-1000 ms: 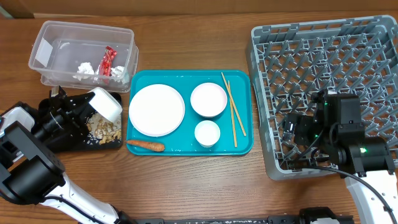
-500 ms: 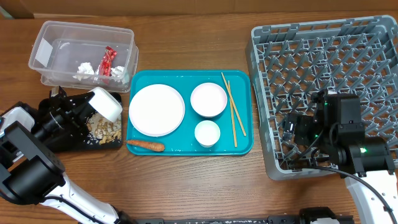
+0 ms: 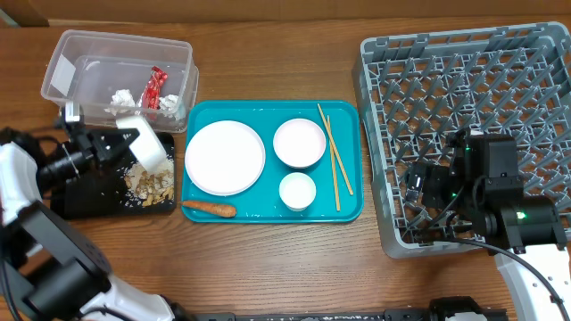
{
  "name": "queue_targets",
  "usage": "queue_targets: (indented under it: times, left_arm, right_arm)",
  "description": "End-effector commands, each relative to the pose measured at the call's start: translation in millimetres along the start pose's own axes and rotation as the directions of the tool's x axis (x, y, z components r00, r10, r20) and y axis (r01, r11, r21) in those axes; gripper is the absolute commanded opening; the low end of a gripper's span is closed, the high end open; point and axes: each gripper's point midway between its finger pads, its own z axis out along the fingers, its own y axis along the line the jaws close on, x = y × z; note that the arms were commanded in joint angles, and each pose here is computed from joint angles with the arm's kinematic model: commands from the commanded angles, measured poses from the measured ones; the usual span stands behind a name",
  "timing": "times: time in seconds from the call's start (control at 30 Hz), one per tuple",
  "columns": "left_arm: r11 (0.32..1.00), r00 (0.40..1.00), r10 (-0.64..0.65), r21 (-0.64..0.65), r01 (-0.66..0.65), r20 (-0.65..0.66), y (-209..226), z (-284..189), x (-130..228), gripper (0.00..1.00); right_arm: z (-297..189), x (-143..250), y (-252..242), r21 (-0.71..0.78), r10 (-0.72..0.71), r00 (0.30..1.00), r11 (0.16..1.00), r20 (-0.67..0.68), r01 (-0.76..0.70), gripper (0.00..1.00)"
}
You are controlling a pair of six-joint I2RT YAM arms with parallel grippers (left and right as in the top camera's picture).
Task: Sort waste into correct bins and load items into the dishwasher
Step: 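Return the emptied plate to the teal tray with the left gripper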
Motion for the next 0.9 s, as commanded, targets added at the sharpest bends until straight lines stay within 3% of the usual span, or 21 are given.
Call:
queue_targets:
  times: [0.0, 0.23, 0.5, 0.7, 0.87]
  left_arm:
    - [0.971, 0.988, 0.125, -0.192, -0.140, -0.088, -8, 15, 7, 0.04]
    - [0.820, 0.965, 0.169, -0.515, -0.250, -0.199, 8, 67, 12, 0.04]
    - [0.607, 0.874, 0.278, -0.633, -0.482, -0.399, 10, 137, 48, 0.04]
    - [0.382, 0.858, 0.241, -0.768, -0.514, -0.454, 38, 157, 67, 0.04]
    - [0.362, 0.837, 0.210, -0.755, -0.547, -0.506, 60, 184, 82, 0.04]
  right_arm:
    - [-10, -12, 2, -0.002, -0.004, 0.999, 1.000, 0.047, 0.004, 1.00]
    - [-10, -12, 2, -0.002, -0.004, 0.999, 1.000, 0.046, 0.004, 1.00]
    - [-10, -12, 2, -0.002, -0.004, 0.999, 1.000, 0.046, 0.004, 1.00]
    - [-10, -12, 2, -0.002, -0.004, 0.999, 1.000, 0.046, 0.004, 1.00]
    - [-10, -12, 2, -0.002, -0.004, 0.999, 1.000, 0.046, 0.004, 1.00]
